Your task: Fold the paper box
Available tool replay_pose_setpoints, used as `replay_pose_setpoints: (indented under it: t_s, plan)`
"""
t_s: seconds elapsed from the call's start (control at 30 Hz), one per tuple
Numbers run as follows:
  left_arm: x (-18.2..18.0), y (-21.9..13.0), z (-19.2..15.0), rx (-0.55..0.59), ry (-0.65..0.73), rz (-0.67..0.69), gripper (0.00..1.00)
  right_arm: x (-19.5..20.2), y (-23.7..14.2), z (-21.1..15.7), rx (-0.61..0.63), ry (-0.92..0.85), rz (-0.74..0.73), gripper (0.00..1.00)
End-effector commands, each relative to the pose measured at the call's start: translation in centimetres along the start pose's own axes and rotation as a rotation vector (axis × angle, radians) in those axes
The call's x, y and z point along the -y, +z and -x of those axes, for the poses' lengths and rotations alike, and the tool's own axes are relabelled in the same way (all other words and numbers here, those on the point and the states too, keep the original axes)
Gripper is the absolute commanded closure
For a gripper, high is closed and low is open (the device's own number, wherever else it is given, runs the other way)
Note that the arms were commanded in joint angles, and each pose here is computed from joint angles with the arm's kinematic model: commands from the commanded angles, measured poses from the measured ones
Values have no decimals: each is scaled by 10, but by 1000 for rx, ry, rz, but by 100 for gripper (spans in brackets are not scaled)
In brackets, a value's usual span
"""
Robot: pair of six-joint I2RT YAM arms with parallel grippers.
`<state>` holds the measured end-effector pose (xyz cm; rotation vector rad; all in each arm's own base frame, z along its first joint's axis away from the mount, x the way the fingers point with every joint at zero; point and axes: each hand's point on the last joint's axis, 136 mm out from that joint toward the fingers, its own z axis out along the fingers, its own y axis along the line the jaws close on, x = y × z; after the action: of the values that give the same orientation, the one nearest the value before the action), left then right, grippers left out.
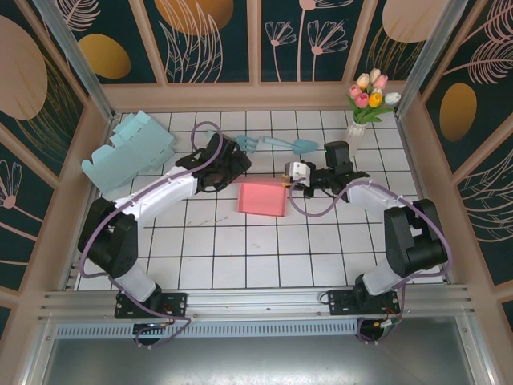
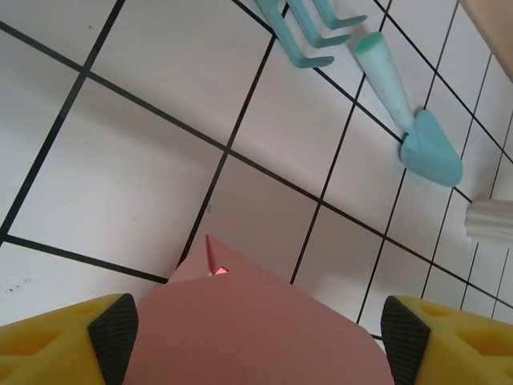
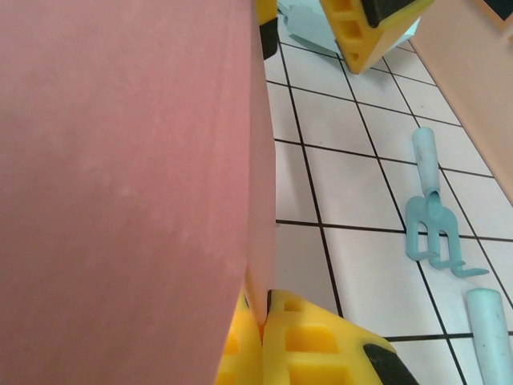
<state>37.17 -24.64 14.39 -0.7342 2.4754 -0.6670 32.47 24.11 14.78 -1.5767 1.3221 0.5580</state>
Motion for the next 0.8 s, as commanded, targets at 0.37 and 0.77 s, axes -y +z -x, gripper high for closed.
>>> replay_pose_setpoints:
  t_s: [0.37, 0.77]
  plan:
    - [47, 5, -73, -192, -75, -148, 30, -12, 30, -11, -91, 7, -15, 100]
    - [72, -8, -75, -211, -149, -205, 39, -27, 41, -21, -167, -2, 8, 100]
